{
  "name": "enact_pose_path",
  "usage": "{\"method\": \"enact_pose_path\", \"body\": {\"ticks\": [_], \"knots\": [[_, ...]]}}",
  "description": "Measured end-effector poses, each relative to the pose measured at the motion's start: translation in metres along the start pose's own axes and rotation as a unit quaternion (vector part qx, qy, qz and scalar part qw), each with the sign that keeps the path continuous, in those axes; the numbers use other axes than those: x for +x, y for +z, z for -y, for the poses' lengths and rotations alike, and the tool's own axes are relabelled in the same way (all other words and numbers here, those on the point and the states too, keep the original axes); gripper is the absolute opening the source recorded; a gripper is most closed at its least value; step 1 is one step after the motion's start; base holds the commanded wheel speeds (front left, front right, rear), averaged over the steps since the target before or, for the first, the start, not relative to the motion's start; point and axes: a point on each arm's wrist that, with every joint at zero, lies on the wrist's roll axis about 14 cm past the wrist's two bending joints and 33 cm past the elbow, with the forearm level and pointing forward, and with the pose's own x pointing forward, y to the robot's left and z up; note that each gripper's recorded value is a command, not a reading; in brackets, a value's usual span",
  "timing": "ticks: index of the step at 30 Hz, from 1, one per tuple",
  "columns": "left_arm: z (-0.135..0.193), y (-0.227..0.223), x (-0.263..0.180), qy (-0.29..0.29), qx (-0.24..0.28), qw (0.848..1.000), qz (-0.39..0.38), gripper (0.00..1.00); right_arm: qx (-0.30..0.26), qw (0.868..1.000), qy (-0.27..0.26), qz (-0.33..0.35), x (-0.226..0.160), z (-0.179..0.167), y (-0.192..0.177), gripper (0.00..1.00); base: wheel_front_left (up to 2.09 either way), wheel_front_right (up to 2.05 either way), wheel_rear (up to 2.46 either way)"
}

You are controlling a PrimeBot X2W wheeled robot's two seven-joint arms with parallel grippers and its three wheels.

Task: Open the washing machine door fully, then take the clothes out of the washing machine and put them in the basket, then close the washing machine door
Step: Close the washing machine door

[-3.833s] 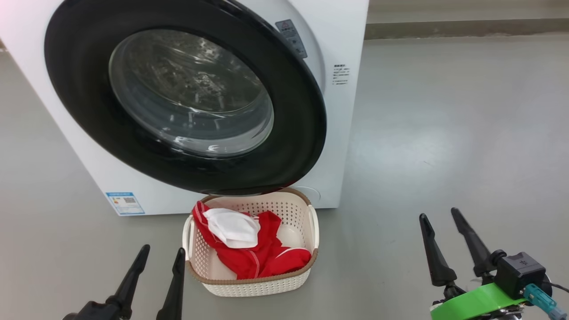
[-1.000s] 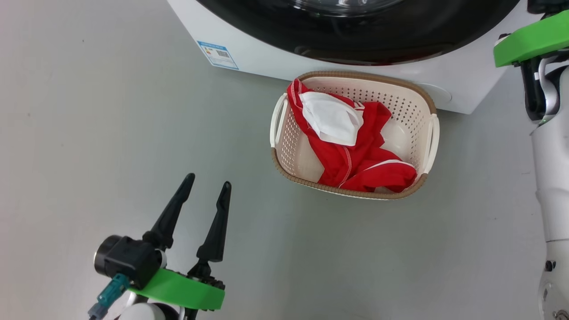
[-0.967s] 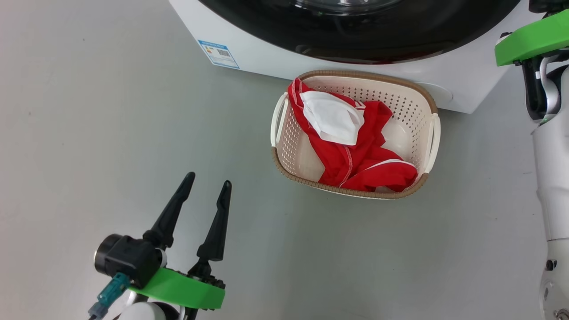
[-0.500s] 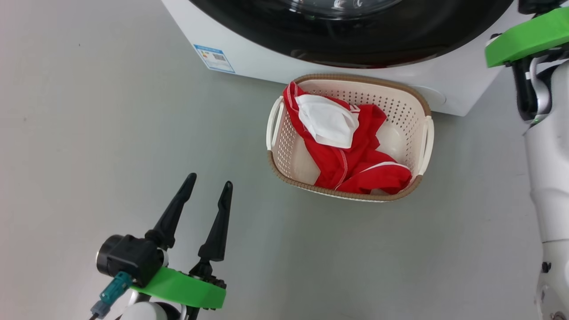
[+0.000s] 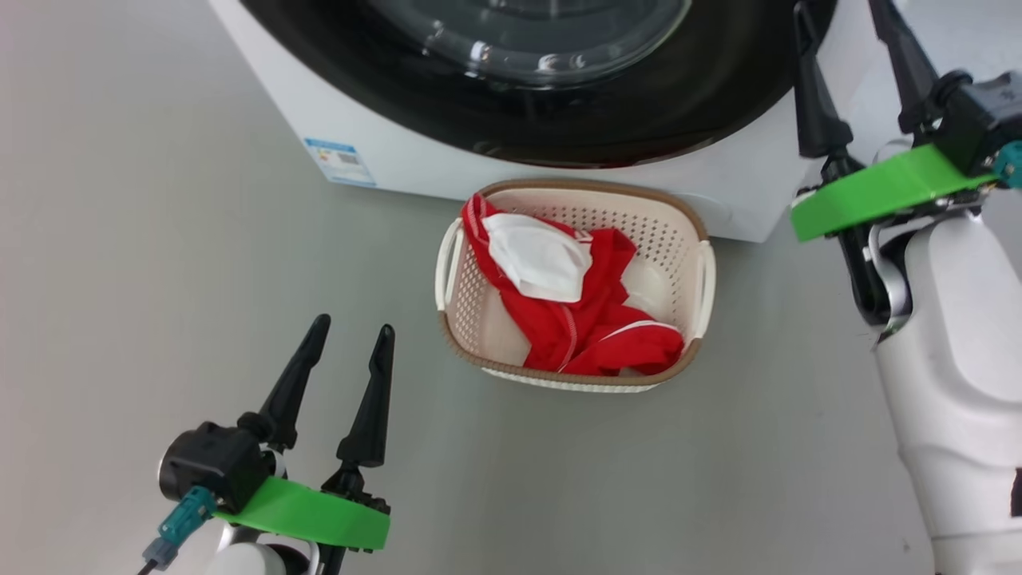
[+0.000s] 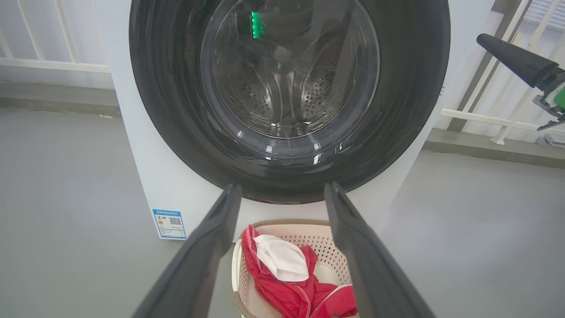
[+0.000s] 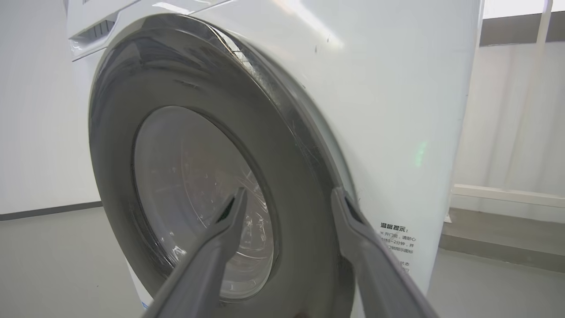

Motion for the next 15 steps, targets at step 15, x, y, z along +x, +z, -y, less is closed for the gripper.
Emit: {"method": "enact_pose_path", "body": {"ticks": [15], "knots": [[0.047, 0.025, 0.003, -0.068, -0.033, 0.996, 0.042, 1.00, -0.040, 0.995, -0.087, 0.008, -0.089, 0.052, 0.035, 1.00, 0.00, 0.00, 0.00]]}}
